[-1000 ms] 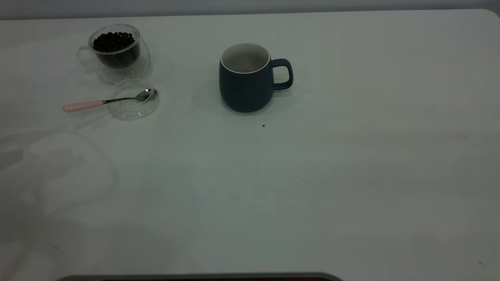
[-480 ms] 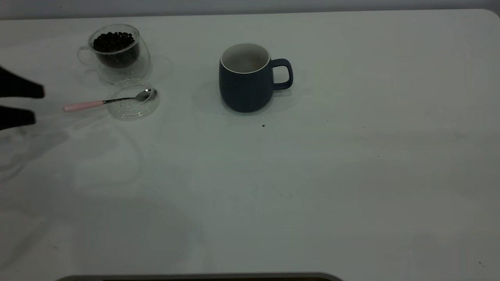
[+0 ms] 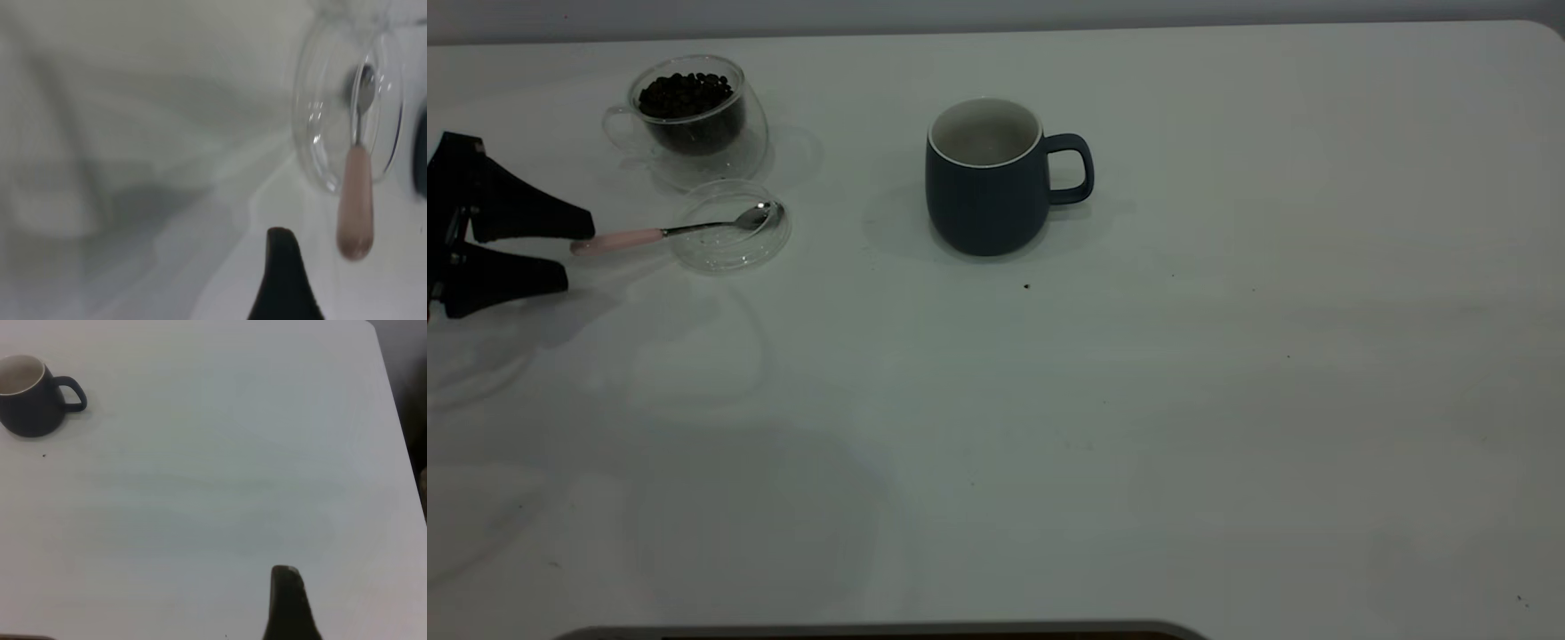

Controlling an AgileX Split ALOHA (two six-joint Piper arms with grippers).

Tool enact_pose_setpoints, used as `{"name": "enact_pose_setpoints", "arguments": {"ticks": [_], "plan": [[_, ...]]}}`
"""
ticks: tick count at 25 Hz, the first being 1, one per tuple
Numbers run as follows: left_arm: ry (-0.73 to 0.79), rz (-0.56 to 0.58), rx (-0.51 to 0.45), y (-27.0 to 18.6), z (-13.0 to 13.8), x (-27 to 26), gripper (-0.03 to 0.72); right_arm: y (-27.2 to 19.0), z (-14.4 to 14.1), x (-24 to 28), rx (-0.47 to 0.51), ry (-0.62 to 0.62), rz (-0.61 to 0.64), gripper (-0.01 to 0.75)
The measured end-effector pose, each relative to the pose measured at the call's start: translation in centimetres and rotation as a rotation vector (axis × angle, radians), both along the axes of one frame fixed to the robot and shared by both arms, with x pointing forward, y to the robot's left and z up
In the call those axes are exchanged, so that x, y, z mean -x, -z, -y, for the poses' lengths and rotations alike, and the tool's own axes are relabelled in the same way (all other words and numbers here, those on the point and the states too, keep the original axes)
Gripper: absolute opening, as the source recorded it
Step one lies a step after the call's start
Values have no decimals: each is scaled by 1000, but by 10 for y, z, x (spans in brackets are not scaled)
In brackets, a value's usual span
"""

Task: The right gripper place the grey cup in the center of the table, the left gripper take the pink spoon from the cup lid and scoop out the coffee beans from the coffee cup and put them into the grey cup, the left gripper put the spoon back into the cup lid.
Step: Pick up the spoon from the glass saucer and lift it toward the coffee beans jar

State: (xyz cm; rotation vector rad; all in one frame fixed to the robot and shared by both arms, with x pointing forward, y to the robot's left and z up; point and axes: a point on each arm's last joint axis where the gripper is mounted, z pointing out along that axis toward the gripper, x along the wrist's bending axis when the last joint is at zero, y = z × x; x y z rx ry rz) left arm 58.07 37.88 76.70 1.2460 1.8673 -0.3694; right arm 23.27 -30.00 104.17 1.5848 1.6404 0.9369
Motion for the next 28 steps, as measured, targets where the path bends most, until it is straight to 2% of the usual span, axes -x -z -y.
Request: {"name": "enact_pose_setpoints", "arguments": {"ticks": [10,28], "plan": [[-23,-29,29,14,8,0,591,0,0,0,0,0,0,536],[-41,-17,72,15,12,-2,591,0,0,0,0,0,0,536]]}}
